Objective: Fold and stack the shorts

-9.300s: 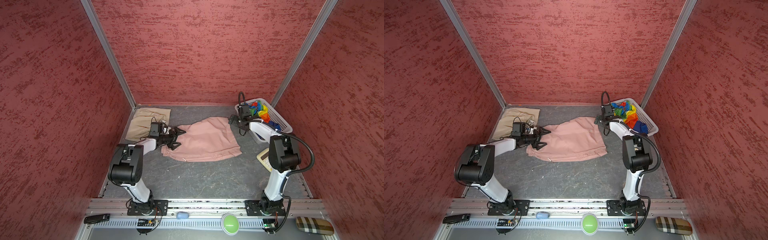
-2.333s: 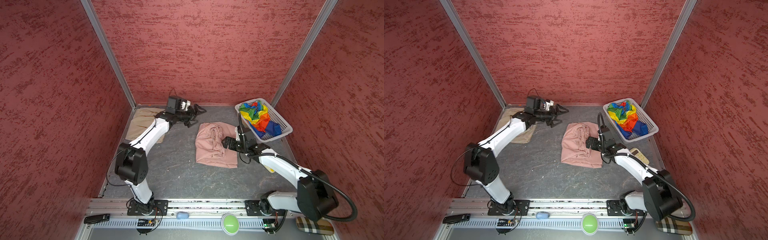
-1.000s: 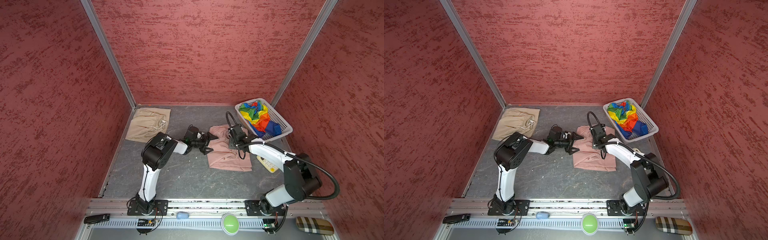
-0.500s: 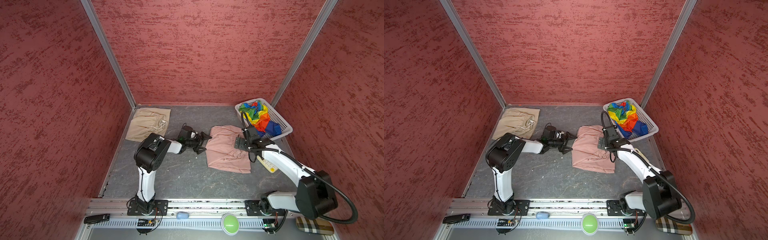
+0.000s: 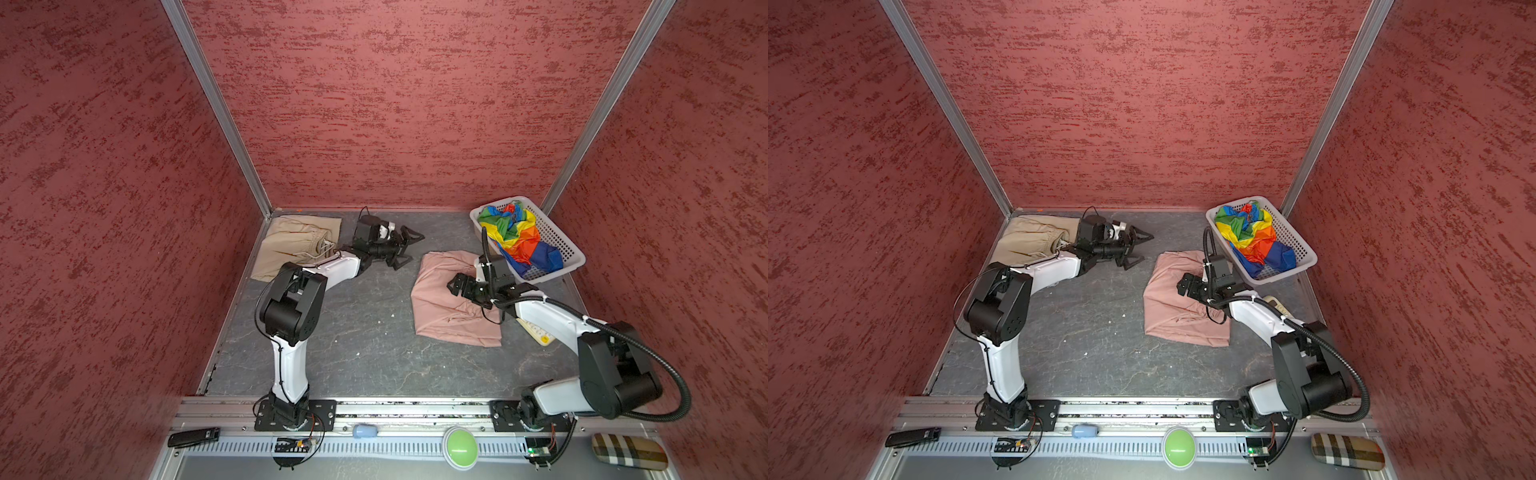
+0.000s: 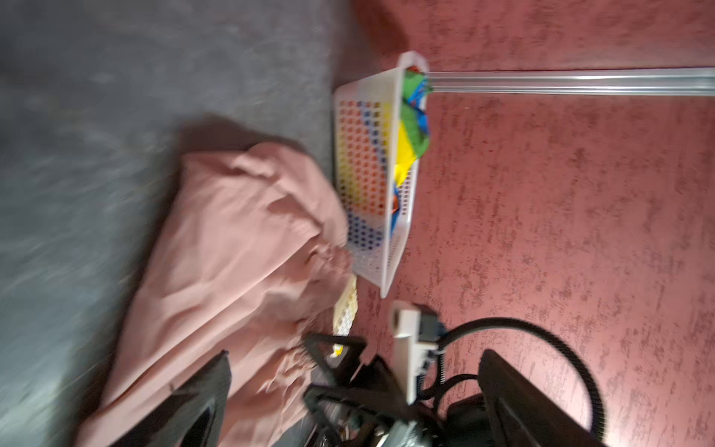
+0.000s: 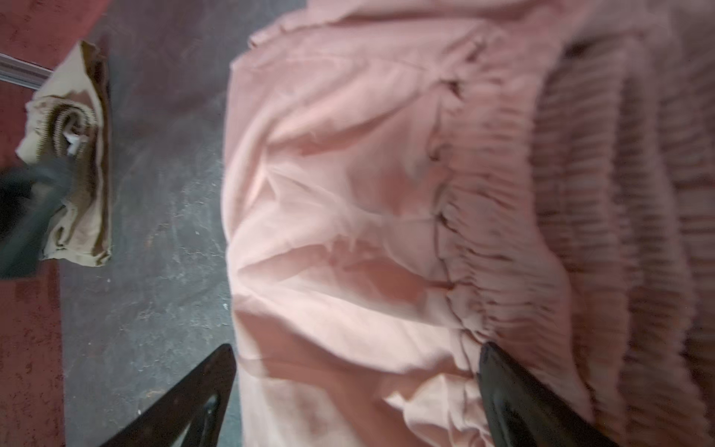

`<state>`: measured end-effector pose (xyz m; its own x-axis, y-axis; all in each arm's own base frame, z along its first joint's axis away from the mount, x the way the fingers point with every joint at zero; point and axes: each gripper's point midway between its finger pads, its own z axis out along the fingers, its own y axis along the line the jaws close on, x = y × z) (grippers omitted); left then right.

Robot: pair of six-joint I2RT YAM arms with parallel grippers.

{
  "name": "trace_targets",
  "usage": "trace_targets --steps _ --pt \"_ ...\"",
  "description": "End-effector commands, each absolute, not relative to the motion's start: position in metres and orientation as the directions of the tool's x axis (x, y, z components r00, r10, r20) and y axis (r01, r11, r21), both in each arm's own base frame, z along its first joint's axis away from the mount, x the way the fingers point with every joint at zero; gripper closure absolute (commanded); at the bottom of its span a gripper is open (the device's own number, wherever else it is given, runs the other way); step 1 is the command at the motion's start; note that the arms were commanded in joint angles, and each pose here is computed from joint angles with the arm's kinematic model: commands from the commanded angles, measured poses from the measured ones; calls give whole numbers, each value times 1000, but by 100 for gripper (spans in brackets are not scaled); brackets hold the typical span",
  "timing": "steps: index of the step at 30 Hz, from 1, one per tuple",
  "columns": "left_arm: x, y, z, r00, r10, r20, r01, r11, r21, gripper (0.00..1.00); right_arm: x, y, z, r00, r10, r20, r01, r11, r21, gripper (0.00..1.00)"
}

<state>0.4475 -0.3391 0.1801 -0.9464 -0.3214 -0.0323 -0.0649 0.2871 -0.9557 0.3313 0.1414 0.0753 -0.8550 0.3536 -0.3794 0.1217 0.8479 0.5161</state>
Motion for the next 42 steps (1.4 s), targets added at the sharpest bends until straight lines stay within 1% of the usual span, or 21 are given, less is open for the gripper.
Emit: trace_targets --steps 1,5,9,16,20,25,28,30,31,34,37,39,42 --pt "435 -372 126 -974 -221 56 -129 335 -933 1 333 144 82 -843 344 -414 72 834 547 1" --pt "438 -403 100 -983 -166 75 -128 336 -933 1 326 145 73 -855 326 -404 60 835 547 1" --pt "445 -415 69 -982 -166 93 -147 354 -924 1 320 143 63 -866 313 -389 66 844 532 1" --pt "485 -395 42 -964 -257 64 -165 394 -904 1 295 122 40 -878 315 -360 130 882 454 1" --pt "503 -379 27 -954 -293 62 -187 420 -888 1 283 115 37 -879 324 -348 150 884 443 1" --pt "515 -377 18 -955 -290 65 -191 431 -882 1 277 113 41 -880 326 -346 151 882 447 1" --pt "522 -371 23 -953 -299 54 -186 433 -882 1 275 111 46 -878 321 -354 147 886 440 1" --pt "527 -362 35 -951 -308 42 -176 420 -890 1 274 109 54 -874 319 -368 139 887 440 1" --pt "528 -358 45 -951 -308 36 -166 407 -898 1 274 109 59 -872 317 -374 134 887 441 1" --pt "521 -347 97 -959 -281 -31 -78 368 -926 1 279 104 83 -845 337 -416 133 885 446 1" --pt "499 -337 142 -967 -231 -106 11 377 -926 1 288 96 98 -816 368 -445 152 880 449 1" --pt "475 -331 153 -973 -205 -107 21 384 -923 1 296 95 100 -814 369 -449 157 883 442 1" --pt "431 -335 151 -983 -178 -45 -19 342 -940 1 308 88 102 -802 379 -461 184 892 414 1"
